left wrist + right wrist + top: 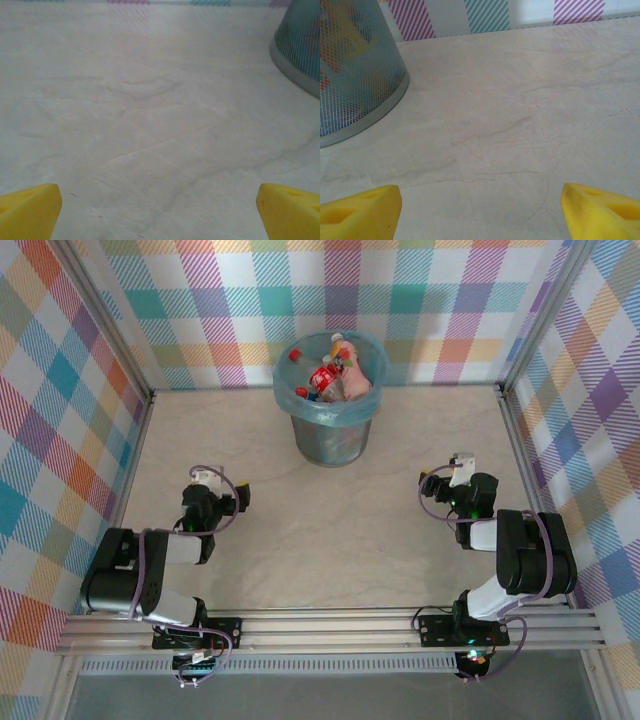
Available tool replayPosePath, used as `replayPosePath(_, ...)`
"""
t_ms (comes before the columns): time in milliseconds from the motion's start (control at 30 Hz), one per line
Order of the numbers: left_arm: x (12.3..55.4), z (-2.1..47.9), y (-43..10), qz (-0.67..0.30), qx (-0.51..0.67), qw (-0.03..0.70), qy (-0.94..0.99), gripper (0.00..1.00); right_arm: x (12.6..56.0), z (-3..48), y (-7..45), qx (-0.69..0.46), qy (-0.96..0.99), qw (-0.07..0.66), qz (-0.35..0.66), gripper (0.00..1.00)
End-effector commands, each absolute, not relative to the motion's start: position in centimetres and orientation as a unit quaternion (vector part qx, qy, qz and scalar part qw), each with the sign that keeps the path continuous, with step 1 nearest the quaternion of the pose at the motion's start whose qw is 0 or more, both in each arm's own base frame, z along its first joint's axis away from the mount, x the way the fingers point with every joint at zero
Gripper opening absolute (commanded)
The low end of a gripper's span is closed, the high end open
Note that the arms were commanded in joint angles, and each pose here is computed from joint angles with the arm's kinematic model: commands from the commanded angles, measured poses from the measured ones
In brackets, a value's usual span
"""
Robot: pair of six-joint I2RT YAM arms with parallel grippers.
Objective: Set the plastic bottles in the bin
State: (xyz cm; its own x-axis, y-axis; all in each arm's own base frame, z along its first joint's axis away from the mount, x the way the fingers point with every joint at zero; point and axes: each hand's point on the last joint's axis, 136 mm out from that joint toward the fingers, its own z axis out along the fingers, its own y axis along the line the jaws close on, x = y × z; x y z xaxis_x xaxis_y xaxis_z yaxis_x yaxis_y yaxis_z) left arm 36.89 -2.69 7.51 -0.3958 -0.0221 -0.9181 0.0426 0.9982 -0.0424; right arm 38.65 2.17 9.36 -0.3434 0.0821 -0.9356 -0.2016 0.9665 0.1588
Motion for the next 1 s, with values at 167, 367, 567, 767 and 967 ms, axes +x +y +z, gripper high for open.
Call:
replayPosePath(167,39.8,7.9,-0.5,0.009,-0.054,0.545,0.836,1.00,39.3,9.5,2.7,-0.035,0.817,0.563,0.118,1.00)
replayPosePath(367,39.8,7.9,-0.6,0.008,-0.051,0.545,0.837,1.00,39.3,9.5,2.7,-0.036,0.818,0.562,0.116,1.00)
replayPosePath(567,39.9,7.9,-1.1,-0.002,-0.038,0.542,0.840,1.00,39.3,9.5,2.7,-0.036,0.818,0.563,0.114,1.00)
replayPosePath(767,39.9,7.8,-1.1,-0.003,-0.038,0.541,0.840,1.00,39.3,9.5,2.7,-0.036,0.818,0.563,0.114,1.00)
replayPosePath(967,40.0,7.9,-1.1,-0.008,-0.038,0.540,0.841,1.00,39.3,9.5,2.7,-0.036,0.819,0.562,0.112,1.00)
